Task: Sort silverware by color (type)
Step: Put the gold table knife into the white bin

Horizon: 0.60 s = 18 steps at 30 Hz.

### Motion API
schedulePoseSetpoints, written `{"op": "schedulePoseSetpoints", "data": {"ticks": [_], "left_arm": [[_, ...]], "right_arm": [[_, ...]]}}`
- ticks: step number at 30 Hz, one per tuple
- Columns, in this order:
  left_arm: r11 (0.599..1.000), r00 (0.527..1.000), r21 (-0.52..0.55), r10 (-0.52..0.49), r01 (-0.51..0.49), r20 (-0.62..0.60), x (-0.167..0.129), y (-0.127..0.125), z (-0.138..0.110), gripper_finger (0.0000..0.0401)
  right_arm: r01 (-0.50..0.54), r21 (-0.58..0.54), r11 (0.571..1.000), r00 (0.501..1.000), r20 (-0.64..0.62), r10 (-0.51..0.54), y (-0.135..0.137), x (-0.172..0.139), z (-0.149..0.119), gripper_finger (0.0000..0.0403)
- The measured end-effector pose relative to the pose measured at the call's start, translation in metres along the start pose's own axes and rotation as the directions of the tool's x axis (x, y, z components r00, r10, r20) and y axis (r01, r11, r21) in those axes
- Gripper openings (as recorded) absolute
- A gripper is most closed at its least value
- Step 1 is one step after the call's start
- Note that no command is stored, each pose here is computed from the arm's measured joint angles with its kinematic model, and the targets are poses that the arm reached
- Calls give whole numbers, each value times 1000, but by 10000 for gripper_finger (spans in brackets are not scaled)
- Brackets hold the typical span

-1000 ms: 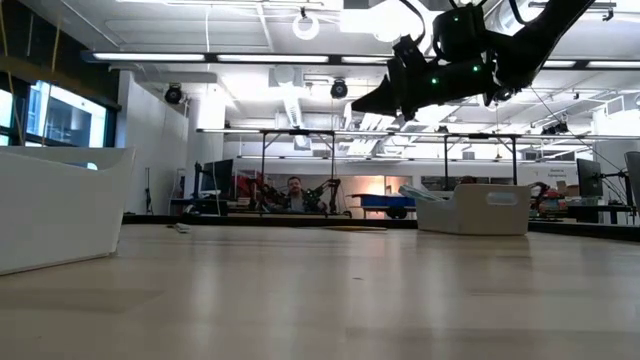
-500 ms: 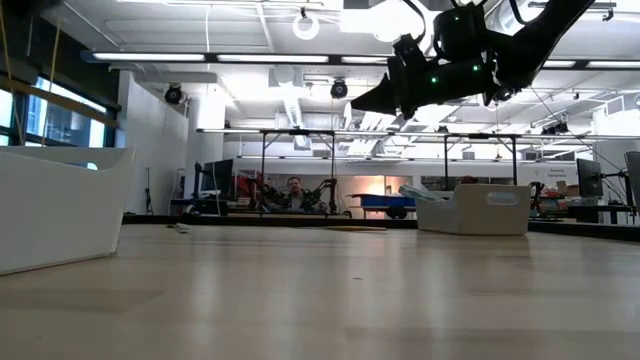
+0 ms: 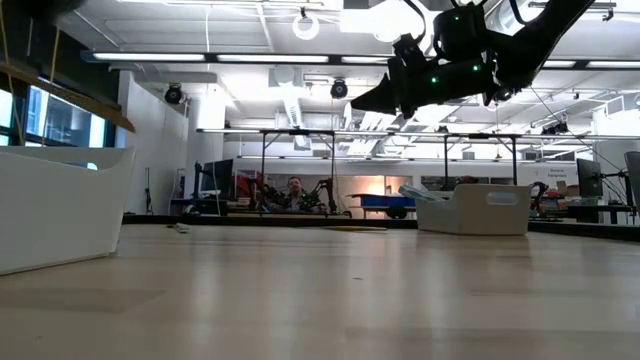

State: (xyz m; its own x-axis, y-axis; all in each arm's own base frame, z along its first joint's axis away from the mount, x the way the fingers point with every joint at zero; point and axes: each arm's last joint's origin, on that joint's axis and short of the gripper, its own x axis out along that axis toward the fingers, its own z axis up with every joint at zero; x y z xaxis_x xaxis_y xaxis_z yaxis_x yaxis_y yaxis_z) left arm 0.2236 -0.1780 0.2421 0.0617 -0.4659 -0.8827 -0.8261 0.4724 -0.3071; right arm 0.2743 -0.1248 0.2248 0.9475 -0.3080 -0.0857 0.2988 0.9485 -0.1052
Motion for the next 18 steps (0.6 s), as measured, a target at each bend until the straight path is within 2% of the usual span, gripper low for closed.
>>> {"op": "schedulePoseSetpoints", "data": {"ticks": [3,8,14,18], "left_arm": [[1000,999,3,-15,15,-46,4,-1,-14,16],[1000,999,-18,8,-9,-50,8,2,-24,16],[996,995,-24,87,-88,-46,15,4,-12,16],[995,995,21,94,-93,-39,17,2,1,17]], "right_arm": [[0,0,1000,1000,0,0,0,0,0,0],[0,3,1000,1000,0,0,0,0,0,0],[0,3,1000,1000,-1,0,0,0,0,0],[0,3,1000,1000,-1,0,0,0,0,0]]}}
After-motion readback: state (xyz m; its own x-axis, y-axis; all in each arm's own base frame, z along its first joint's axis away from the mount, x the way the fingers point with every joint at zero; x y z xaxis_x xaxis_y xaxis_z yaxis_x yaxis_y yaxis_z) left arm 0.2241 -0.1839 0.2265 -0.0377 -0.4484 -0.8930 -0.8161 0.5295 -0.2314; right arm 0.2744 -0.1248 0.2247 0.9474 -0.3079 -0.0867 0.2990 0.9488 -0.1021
